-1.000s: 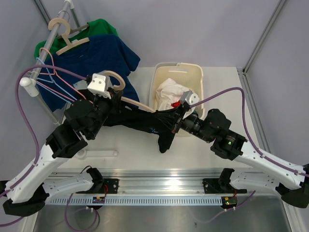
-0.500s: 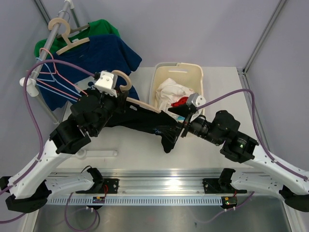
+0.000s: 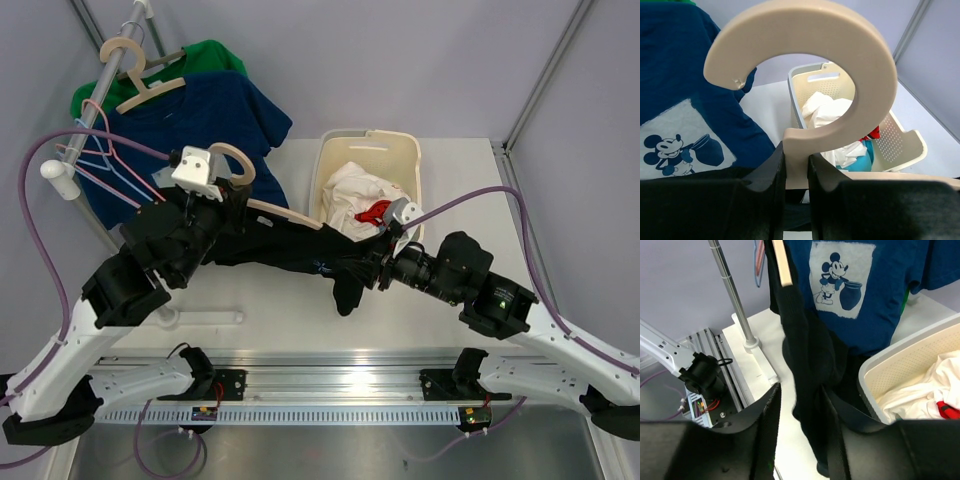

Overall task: Remove the t-shirt from the hanger
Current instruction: Pick up the hanger from the clothesline, then remove the T-shirt from the hanger.

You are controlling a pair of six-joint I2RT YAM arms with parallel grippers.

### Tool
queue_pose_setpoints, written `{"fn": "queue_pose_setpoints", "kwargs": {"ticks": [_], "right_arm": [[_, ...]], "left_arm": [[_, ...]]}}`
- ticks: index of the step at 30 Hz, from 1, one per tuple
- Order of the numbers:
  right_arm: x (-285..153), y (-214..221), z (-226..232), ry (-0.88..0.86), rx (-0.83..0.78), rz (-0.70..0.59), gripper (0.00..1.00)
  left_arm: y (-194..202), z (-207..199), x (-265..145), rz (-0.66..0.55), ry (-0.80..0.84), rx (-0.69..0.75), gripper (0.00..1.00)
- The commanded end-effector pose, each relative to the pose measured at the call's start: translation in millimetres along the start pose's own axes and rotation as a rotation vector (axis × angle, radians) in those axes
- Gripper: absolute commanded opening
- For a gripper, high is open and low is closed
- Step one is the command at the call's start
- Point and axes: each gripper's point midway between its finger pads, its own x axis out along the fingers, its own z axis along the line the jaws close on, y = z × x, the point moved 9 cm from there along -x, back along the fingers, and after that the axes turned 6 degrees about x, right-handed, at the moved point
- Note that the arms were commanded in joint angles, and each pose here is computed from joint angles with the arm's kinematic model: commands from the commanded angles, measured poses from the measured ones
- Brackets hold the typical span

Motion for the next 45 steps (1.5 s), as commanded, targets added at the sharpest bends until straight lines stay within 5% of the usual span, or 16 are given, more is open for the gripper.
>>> {"fn": "queue_pose_setpoints", "kwargs": {"ticks": [1, 2, 3, 10, 25, 26, 33, 38, 39, 40, 42, 45], "right_arm": [[-5, 0, -5, 0.054, 0.013, 0.005, 0.33], [-7, -1, -8, 0.098, 0.013, -0.010, 0.25], [-10, -3, -10, 0.126, 0.023, -0.025, 0.00], [-26, -9, -28, 0.372, 0.077, -0.092, 0.00], [-52, -1, -22, 0.313, 0.158, -0.116, 0.00], [-52, -3, -20, 0.293, 0.150, -0.119, 0.01], [-40, 1, -11, 0.182, 0.141, -0.080, 0.52], [-37, 5, -12, 0.194, 0.148, -0.051, 0.65], [-37, 5, -14, 0.212, 0.151, -0.055, 0.59], [-37, 4, -15, 0.224, 0.155, -0.058, 0.31], [-37, 6, -21, 0.290, 0.157, -0.057, 0.00], [-39, 8, -29, 0.375, 0.155, -0.088, 0.00]], "left_arm": [[-38, 12, -17, -0.142, -0.055, -0.120, 0.00], [-45, 16, -21, -0.152, -0.073, -0.126, 0.00], [-46, 20, -24, -0.147, -0.102, -0.122, 0.00], [-70, 31, -41, -0.222, -0.127, -0.191, 0.00], [-118, 21, -48, -0.322, -0.003, -0.344, 0.00], [-116, 20, -48, -0.316, 0.012, -0.340, 0.00], [-97, 9, -32, -0.253, 0.033, -0.296, 0.00], [-95, 12, -30, -0.251, -0.013, -0.286, 0.00], [-97, 13, -31, -0.259, -0.018, -0.289, 0.00], [-97, 14, -32, -0.262, -0.022, -0.291, 0.00], [-101, 16, -35, -0.275, -0.027, -0.304, 0.00], [-103, 20, -42, -0.290, -0.026, -0.319, 0.00]]}}
